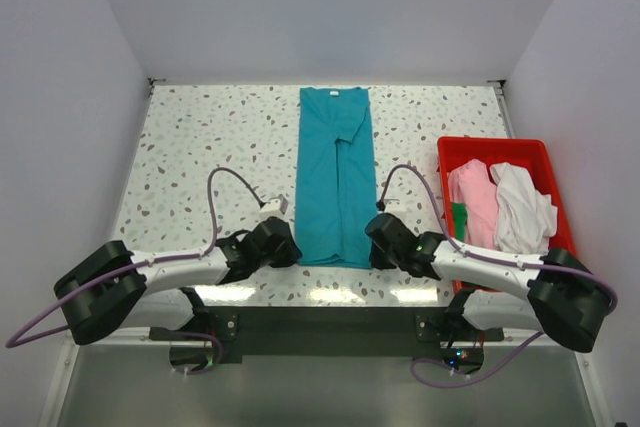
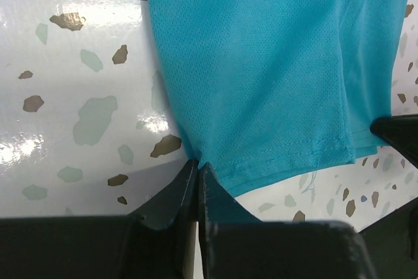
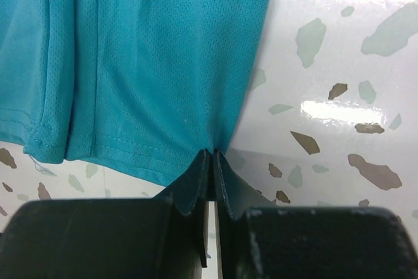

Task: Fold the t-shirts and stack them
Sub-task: Fold the tshirt

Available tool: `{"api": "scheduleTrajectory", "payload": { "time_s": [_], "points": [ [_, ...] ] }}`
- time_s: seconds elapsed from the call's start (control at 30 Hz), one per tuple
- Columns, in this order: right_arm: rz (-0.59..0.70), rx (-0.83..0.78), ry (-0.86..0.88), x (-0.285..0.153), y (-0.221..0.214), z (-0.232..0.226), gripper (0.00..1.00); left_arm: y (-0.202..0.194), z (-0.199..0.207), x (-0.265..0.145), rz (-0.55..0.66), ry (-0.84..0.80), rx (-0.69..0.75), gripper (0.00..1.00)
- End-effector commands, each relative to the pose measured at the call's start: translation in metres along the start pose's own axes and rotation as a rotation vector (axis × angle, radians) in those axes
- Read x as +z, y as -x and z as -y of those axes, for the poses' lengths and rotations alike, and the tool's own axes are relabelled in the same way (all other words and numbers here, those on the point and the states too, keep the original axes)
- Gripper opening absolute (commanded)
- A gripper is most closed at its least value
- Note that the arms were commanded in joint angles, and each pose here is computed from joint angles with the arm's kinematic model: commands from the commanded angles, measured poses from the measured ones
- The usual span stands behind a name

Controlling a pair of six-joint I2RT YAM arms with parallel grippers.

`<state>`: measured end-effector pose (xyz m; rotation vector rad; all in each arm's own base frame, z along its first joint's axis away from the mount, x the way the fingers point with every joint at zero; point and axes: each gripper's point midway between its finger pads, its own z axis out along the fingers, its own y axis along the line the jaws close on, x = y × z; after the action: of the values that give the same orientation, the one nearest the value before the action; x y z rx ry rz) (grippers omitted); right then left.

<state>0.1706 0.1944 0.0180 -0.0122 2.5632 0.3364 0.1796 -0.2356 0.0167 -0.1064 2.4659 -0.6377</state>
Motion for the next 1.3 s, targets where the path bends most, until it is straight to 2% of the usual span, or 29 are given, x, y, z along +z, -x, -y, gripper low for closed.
{"api": "scheduleTrajectory", "payload": {
  "time_s": [0.0, 0.17, 0.37, 0.4, 0.53, 0.7, 0.83, 1.0, 1.2, 1.27],
  "points": [
    [0.036, 0.031, -0.008, -0.003, 0.003, 0.005, 0.04, 0.002, 0.002, -0.002, 0.009, -0.016, -0.016, 0.05],
    [0.023, 0.042, 0.016, -0.008, -0.004, 0.005, 0.0, -0.011, -0.004, -0.007, -0.012, -0.027, -0.023, 0.0],
    [0.047, 0.019, 0.062, -0.026, -0.014, -0.006, 0.0, -0.03, 0.011, -0.022, -0.008, -0.058, -0.003, 0.0],
    [0.046, 0.001, 0.08, -0.031, -0.02, -0.013, 0.0, -0.04, 0.006, -0.026, -0.036, -0.035, 0.006, 0.0],
    [0.073, -0.042, 0.069, -0.047, -0.021, -0.023, 0.0, -0.038, 0.006, -0.038, -0.012, -0.037, -0.022, 0.0],
    [0.187, -0.09, -0.018, -0.061, 0.015, -0.021, 0.0, 0.006, 0.015, -0.05, 0.106, -0.011, -0.026, 0.0],
    [0.259, -0.118, -0.057, -0.069, 0.059, -0.038, 0.0, 0.049, 0.028, -0.044, 0.141, -0.009, -0.021, 0.0],
    [0.273, -0.126, -0.083, -0.043, 0.119, -0.049, 0.0, 0.112, 0.04, -0.03, 0.224, 0.036, -0.018, 0.0],
    [0.309, -0.14, -0.14, -0.014, 0.185, -0.059, 0.0, 0.172, 0.042, 0.0, 0.282, 0.085, -0.045, 0.0],
    [0.283, -0.13, -0.165, 0.007, 0.197, -0.05, 0.0, 0.188, 0.039, 0.009, 0.291, 0.093, -0.054, 0.0]
  ]
}}
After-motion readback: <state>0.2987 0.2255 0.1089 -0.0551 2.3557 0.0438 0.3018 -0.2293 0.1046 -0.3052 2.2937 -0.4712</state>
